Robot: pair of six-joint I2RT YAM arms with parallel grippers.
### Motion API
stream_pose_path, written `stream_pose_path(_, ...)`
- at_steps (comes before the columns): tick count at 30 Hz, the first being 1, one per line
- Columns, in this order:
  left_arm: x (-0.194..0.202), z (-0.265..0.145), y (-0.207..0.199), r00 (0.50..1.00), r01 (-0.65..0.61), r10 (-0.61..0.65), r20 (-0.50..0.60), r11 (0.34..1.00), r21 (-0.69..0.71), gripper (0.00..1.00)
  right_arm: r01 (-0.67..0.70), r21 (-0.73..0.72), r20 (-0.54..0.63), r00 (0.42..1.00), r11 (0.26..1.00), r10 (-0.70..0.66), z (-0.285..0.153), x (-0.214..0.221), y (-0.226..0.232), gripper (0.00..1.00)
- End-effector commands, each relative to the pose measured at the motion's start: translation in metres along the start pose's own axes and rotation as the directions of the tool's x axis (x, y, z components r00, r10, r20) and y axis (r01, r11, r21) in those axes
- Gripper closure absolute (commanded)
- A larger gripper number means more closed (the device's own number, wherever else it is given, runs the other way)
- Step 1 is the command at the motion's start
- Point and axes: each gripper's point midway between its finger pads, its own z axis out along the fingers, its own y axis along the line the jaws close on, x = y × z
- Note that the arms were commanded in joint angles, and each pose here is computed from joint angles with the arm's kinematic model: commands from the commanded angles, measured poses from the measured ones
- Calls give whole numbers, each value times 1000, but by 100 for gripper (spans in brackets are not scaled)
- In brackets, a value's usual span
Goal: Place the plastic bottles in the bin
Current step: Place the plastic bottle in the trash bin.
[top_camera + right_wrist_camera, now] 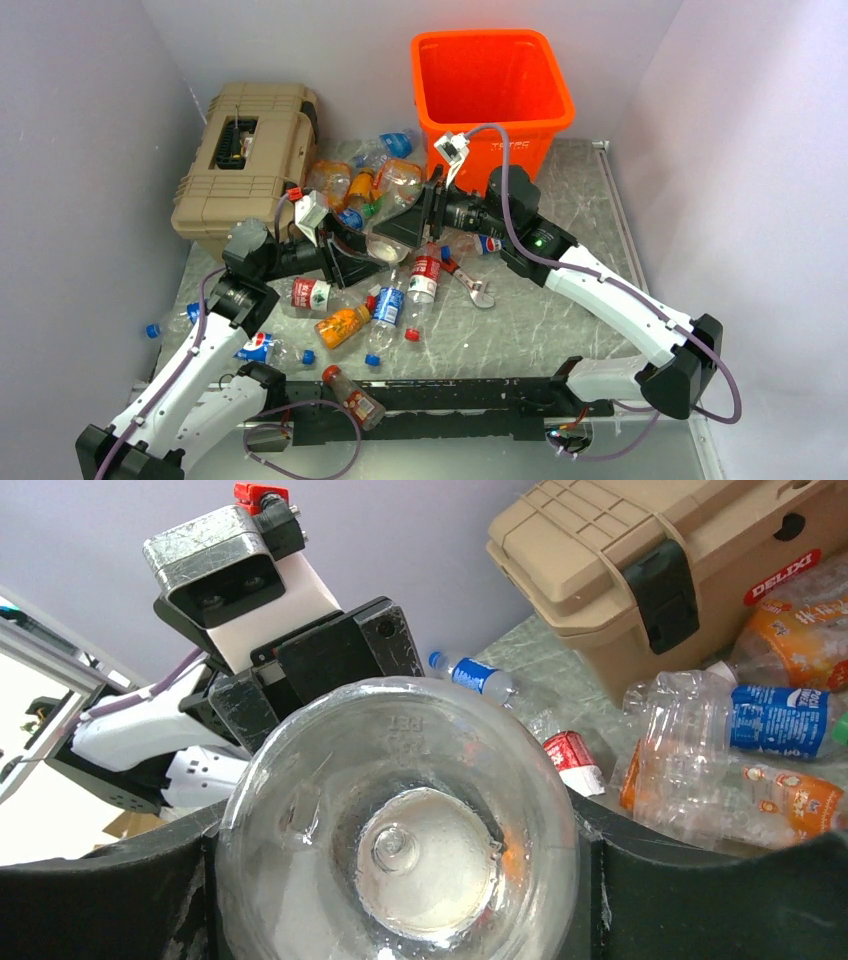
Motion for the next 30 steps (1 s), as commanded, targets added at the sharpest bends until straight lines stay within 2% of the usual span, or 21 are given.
stream_pose_path(1, -9, 0, -8, 998, -59, 58, 22, 998, 27, 100, -13, -58, 17, 1000, 998, 14, -4, -7, 18, 42)
stream_pose_path(3, -9, 0, -7, 998, -57, 57, 22, 998, 23, 100, -20, -53, 31, 999, 998, 22, -4, -7, 17, 48)
stream_pose_path(11, -10, -1, 0, 999, -49, 49, 8, 999, -22, 100, -45, -26, 106, 993, 999, 48, -7, -10, 8, 57)
stream_pose_path(16, -11, -1, 1, 999, -47, 47, 3, 998, -34, 86, -52, -17, 138, 989, 999, 54, -8, -13, 5, 67)
stream_pose_path(21, -12, -2, -2, 998, -53, 54, 10, 998, -32, 67, -50, -18, 143, 988, 999, 53, -8, -13, 4, 78)
stream_pose_path(23, -12, -2, -1, 999, -51, 51, 10, 998, -36, 55, -54, -12, 141, 988, 998, 55, -8, -13, 4, 89)
stream_pose_path(24, -12, -3, -1, 999, -49, 49, 9, 998, -39, 51, -54, -7, 141, 988, 999, 54, -8, -13, 3, 100)
stream_pose_path(28, -14, -3, 2, 999, -38, 38, 11, 997, -68, 37, -28, 42, 158, 987, 999, 21, -15, -18, 0, 100)
stream_pose_path(30, -15, -5, 6, 999, -33, 35, 18, 995, -98, 8, 9, 75, 181, 983, 997, -22, -25, -27, 3, 100)
